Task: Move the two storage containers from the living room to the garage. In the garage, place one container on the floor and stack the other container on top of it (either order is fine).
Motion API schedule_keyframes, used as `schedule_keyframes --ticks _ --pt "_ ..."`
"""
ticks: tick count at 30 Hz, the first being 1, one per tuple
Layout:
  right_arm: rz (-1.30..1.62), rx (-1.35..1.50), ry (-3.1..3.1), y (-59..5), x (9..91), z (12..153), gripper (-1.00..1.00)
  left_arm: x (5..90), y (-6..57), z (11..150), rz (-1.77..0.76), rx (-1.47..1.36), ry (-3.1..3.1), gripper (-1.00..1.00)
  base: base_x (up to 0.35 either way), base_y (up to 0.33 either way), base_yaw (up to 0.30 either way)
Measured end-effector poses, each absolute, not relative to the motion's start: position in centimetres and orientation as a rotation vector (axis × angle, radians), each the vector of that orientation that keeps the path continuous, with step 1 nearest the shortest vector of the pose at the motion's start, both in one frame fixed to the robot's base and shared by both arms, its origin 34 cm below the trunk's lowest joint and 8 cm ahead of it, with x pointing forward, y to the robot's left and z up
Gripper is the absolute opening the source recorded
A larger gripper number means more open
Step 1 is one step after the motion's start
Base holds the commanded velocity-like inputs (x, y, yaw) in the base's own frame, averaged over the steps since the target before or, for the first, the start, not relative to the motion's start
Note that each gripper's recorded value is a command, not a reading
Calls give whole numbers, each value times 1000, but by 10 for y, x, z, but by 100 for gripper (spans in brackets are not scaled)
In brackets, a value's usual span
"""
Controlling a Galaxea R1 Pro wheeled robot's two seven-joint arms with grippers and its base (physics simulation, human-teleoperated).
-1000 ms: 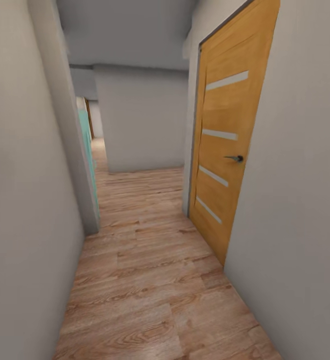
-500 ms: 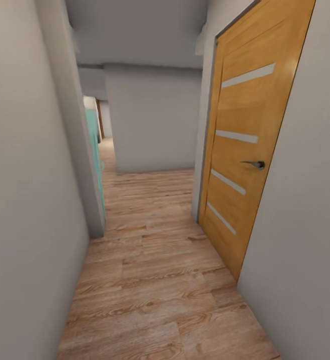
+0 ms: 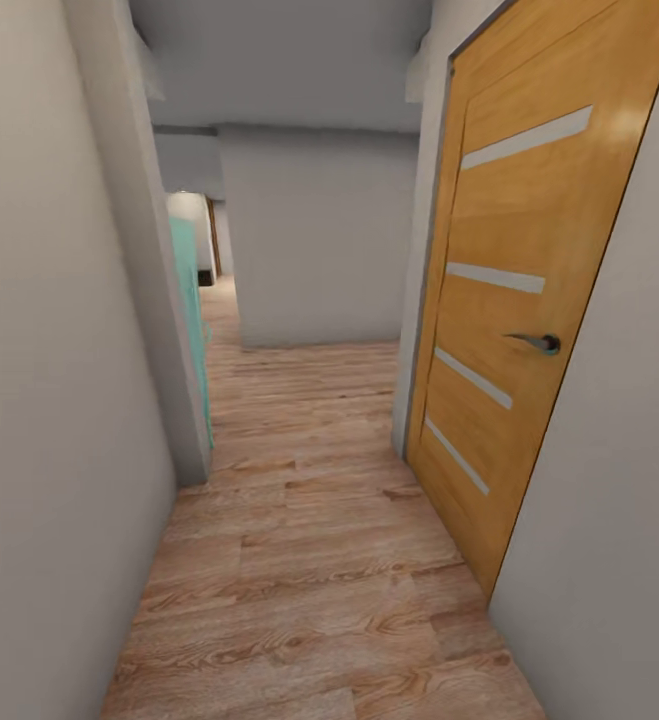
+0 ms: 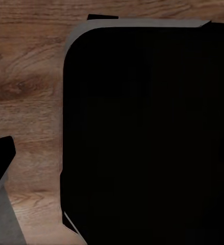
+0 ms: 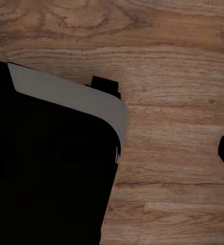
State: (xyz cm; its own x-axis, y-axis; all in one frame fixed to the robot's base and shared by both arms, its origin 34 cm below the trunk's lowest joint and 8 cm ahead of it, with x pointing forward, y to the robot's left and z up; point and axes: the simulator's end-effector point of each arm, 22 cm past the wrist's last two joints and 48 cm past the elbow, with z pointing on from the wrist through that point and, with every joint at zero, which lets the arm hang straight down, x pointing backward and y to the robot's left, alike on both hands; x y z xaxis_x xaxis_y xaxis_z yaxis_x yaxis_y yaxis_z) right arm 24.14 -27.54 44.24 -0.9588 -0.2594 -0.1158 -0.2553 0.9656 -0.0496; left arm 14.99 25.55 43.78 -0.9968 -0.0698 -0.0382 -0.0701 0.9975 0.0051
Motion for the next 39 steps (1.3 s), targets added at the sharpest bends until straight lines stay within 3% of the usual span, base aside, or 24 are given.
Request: schedule_keyframes --ticks 11,26,39 --pt "-49 -394 2995 -274 241 442 100 150 256 438 10 -109 3103 100 316 -159 43" --pt "-46 -397 3007 -274 236 441 100 145 256 438 12 -111 3116 100 314 -158 174" --pt "-47 -397 3007 -273 236 441 100 143 257 438 13 -115 3121 100 320 -19 8"
